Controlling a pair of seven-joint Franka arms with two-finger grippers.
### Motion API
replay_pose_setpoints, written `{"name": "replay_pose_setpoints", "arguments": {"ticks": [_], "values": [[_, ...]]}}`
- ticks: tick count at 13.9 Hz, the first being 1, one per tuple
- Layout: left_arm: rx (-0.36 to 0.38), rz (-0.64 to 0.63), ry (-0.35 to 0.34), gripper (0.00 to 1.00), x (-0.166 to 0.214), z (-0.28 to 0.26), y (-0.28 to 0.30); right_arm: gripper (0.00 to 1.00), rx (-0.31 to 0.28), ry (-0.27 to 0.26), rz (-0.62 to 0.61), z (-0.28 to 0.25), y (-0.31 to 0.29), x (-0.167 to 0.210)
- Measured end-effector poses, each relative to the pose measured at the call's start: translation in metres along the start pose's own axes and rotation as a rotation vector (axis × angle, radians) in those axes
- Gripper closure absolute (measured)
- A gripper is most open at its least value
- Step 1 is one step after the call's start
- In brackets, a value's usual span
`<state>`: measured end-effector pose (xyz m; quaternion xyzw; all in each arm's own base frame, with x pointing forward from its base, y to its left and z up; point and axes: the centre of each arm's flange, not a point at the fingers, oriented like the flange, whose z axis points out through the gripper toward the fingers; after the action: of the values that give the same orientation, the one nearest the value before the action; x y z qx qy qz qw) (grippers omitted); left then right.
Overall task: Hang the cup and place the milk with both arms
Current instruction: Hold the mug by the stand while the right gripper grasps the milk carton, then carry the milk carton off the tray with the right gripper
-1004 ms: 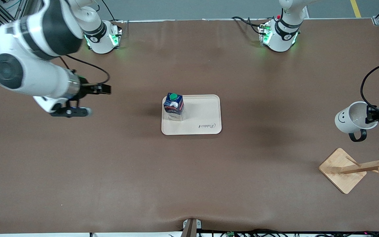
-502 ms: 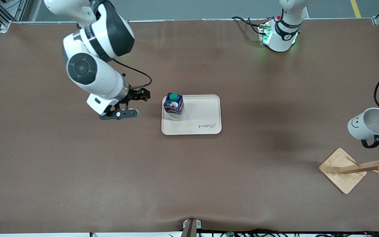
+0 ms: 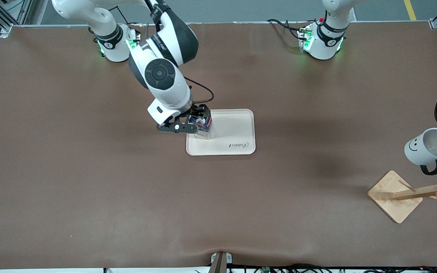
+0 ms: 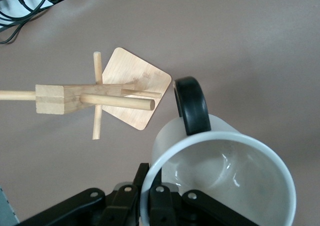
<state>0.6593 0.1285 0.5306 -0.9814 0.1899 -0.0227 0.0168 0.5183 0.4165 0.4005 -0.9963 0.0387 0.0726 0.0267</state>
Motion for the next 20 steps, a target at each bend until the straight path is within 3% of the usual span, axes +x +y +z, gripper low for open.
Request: {"name": "replay_pose_setpoints", "arguments": {"ticks": [4, 8, 11, 17, 20], "values": [[-0.001, 0.051, 0.020, 0.95, 0.006, 0.004, -0.011, 0.00, -0.008, 0.004, 0.004, 0.018, -0.016, -0.008], [0.001, 0.056, 0.039, 0.95, 0.010, 0.010, -0.022, 0.00, 0.021, 0.058, 0.030, 0.051, -0.034, -0.016], [-0.015, 0.047, 0.048, 0.95, 0.009, 0.013, -0.025, 0.28, 0.017, 0.064, 0.055, 0.069, -0.037, -0.022], [-0.046, 0.066, 0.066, 0.95, -0.010, 0.022, -0.056, 0.31, 0.024, 0.071, 0.098, 0.056, -0.034, -0.016], [-0.048, 0.084, 0.066, 0.95, -0.012, 0.025, -0.059, 0.39, 0.008, 0.032, 0.137, -0.008, -0.027, -0.006]]}}
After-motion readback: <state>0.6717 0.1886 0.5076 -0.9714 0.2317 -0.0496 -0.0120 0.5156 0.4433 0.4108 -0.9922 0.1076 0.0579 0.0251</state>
